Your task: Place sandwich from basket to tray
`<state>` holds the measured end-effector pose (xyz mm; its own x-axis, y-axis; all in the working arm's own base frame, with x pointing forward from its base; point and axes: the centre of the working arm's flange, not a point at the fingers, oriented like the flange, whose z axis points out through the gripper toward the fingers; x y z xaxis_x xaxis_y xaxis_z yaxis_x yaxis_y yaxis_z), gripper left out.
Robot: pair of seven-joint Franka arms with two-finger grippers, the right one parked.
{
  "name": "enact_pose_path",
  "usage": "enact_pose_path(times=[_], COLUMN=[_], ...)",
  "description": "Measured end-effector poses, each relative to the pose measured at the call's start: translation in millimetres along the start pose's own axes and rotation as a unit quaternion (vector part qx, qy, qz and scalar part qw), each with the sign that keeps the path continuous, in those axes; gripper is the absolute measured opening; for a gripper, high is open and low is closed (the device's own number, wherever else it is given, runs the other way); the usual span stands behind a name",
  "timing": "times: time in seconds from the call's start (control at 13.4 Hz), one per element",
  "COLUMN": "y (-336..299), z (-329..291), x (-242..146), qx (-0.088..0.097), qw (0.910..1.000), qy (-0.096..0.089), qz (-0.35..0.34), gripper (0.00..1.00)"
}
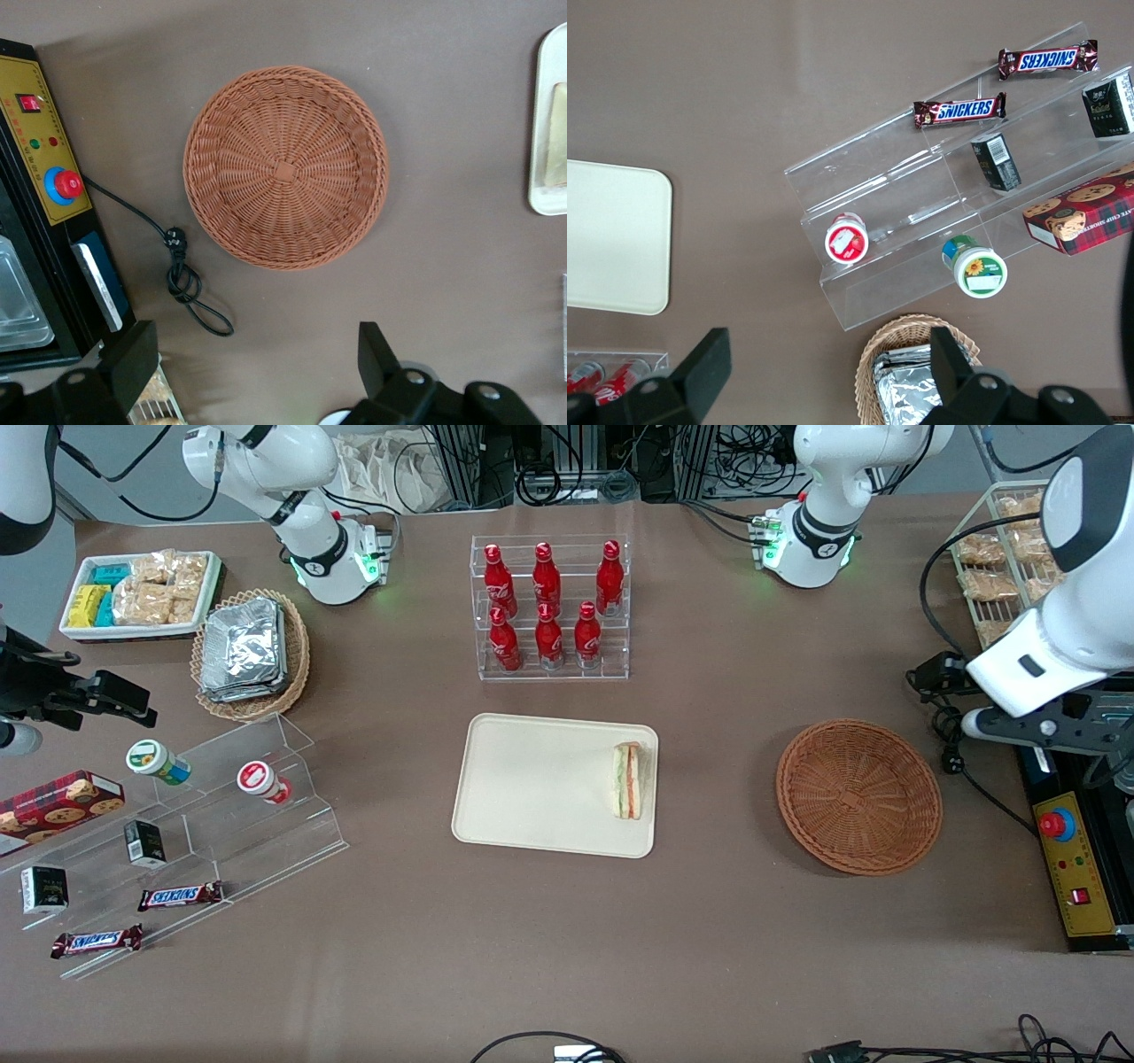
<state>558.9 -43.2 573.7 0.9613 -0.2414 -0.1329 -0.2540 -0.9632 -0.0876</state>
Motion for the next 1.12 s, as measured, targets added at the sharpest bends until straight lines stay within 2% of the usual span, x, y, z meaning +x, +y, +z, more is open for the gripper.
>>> enact_pose_path(times=[0.3,0.75,1.12], y=[1,0,-5], z=[10,-1,5], x=[-19,-21,-20], qx=[-0.005,-0.003,-0.006], qw=[1.0,0.9998,0.9999], qy=[0.006,0.018,0.008], qz=[0.003,0.0,-0.005], gripper=[1.0,1.0,1.0])
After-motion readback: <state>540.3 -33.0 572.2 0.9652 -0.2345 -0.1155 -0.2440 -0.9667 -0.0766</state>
